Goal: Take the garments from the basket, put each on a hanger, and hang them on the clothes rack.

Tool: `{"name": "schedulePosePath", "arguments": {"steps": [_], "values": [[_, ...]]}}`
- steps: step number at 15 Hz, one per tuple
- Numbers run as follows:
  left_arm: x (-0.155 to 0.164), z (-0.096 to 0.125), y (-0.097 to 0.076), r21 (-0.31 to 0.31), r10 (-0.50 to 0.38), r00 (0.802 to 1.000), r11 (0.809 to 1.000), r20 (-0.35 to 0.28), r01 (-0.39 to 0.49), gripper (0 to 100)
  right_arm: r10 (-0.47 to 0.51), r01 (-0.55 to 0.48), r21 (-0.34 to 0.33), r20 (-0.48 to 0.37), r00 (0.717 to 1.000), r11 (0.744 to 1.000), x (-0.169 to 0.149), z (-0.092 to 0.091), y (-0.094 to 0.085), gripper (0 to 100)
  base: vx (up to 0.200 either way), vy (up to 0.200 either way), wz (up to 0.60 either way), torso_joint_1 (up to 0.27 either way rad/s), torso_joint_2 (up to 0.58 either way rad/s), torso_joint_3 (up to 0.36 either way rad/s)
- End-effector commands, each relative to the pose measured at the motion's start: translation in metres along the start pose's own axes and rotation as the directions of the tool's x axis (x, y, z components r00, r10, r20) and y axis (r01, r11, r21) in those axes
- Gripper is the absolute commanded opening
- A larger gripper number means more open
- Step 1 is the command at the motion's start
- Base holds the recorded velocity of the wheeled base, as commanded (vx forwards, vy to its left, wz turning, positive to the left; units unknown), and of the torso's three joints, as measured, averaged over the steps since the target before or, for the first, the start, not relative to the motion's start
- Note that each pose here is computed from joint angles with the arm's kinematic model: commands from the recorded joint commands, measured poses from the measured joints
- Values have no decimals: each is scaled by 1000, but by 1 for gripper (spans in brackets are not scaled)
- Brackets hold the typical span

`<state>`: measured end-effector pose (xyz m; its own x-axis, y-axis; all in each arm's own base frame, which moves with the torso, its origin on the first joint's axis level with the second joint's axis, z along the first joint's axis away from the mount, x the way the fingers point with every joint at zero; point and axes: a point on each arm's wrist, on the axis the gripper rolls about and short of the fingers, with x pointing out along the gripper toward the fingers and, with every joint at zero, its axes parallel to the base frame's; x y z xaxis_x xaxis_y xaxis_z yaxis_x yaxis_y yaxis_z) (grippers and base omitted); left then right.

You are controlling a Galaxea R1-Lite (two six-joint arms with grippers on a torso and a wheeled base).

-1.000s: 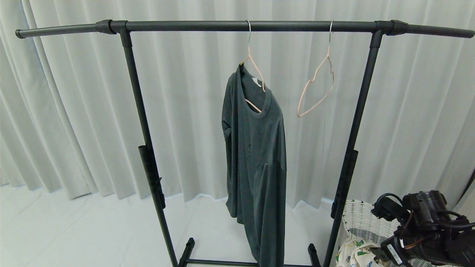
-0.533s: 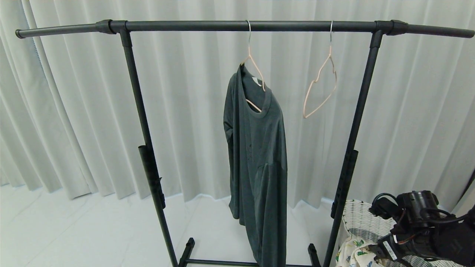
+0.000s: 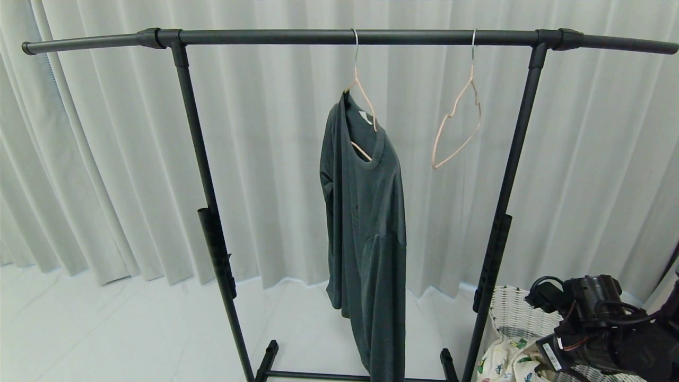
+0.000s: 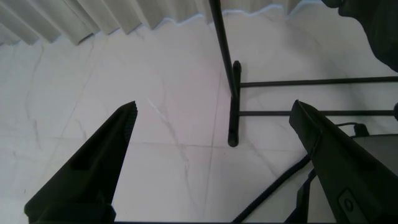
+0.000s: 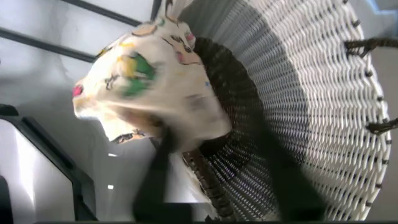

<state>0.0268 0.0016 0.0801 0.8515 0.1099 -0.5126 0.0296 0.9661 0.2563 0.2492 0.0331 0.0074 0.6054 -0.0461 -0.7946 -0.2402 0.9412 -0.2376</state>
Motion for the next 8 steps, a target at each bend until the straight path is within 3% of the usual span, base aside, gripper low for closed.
{"name": "schedulePosePath", "arguments": {"steps": [1, 6, 8], "values": [[0, 0, 0, -1, 1, 1000, 1000, 5, -1, 100, 3, -2, -6, 37, 999, 1000, -8, 5, 2, 0, 0, 0, 0, 0, 0, 0], [-3, -1, 0, -2, -12, 999, 1000, 35, 12, 100, 30, -26, -26, 190, 981, 999, -59, 49, 7, 0, 0, 0, 0, 0, 0, 0], [-2, 0, -1, 16, -39, 998, 999, 40, 39, 100, 70, -81, 33, 267, 961, 996, -96, 80, 13, 0, 0, 0, 0, 0, 0, 0]]}}
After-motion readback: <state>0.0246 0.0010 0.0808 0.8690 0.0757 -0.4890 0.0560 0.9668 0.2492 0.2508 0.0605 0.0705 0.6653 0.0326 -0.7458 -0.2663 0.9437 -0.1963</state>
